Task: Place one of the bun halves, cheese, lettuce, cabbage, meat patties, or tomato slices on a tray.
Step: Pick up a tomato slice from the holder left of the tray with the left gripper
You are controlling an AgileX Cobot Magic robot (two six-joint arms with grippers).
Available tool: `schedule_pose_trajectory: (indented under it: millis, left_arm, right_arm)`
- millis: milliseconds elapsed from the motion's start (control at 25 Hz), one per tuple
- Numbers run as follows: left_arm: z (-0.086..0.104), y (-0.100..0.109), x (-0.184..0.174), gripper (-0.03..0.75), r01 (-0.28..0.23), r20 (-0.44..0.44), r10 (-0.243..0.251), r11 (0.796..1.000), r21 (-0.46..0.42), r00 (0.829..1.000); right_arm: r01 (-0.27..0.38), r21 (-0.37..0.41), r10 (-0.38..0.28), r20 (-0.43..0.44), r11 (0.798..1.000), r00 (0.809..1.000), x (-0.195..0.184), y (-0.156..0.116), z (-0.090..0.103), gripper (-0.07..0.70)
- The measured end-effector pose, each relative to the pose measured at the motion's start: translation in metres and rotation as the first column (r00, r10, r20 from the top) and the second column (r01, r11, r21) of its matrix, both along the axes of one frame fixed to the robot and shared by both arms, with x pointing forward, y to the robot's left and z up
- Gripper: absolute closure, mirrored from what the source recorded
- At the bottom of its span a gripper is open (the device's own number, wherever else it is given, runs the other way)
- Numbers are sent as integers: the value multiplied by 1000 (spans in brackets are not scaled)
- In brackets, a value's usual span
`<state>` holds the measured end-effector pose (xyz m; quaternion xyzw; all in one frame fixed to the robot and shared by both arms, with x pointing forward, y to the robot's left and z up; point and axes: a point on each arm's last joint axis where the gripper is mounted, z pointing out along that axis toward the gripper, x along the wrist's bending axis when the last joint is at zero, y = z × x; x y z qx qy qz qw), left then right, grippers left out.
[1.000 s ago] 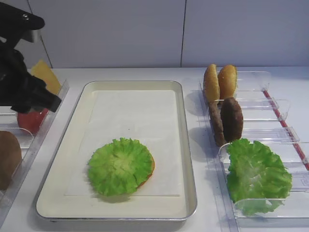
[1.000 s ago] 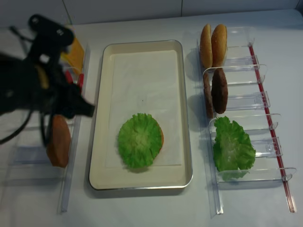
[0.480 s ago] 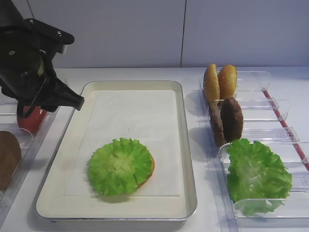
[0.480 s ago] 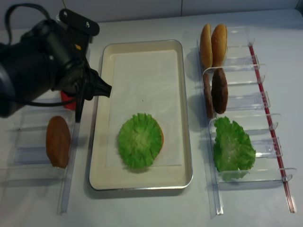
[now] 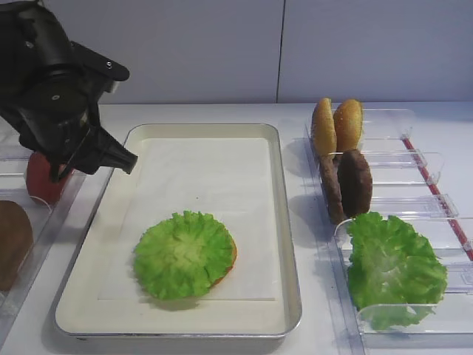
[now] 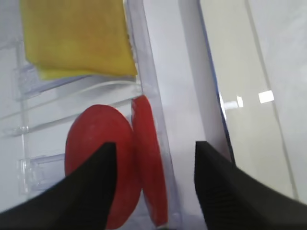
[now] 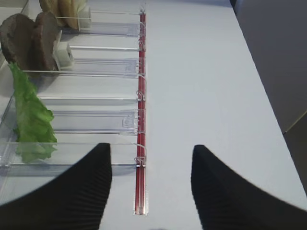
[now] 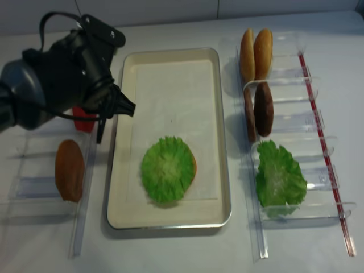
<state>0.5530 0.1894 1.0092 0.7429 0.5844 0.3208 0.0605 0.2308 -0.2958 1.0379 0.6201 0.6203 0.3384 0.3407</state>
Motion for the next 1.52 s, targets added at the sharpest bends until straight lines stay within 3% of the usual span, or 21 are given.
schedule_pose_trajectory:
  millis: [360, 680, 1120, 1520]
  left_arm:
    - [-6, -3, 12, 361, -26, -26, 27, 998, 54, 999]
    - [-6, -2, 12, 476, -29, -29, 31, 998, 61, 999]
    - [-16, -2, 14, 500, -37, -61, 42, 996, 85, 997]
    - [-16, -2, 14, 650, -38, -62, 44, 995, 89, 997]
  right_arm:
    - [1, -2, -1, 0, 1000, 1000, 0, 0, 0, 230]
    - [3, -3, -3, 0, 1000, 1000, 0, 0, 0, 230]
    - [5, 0, -5, 0, 1000, 1000, 0, 0, 0, 230]
    - [5, -1, -5, 0, 1000, 1000, 0, 0, 0, 230]
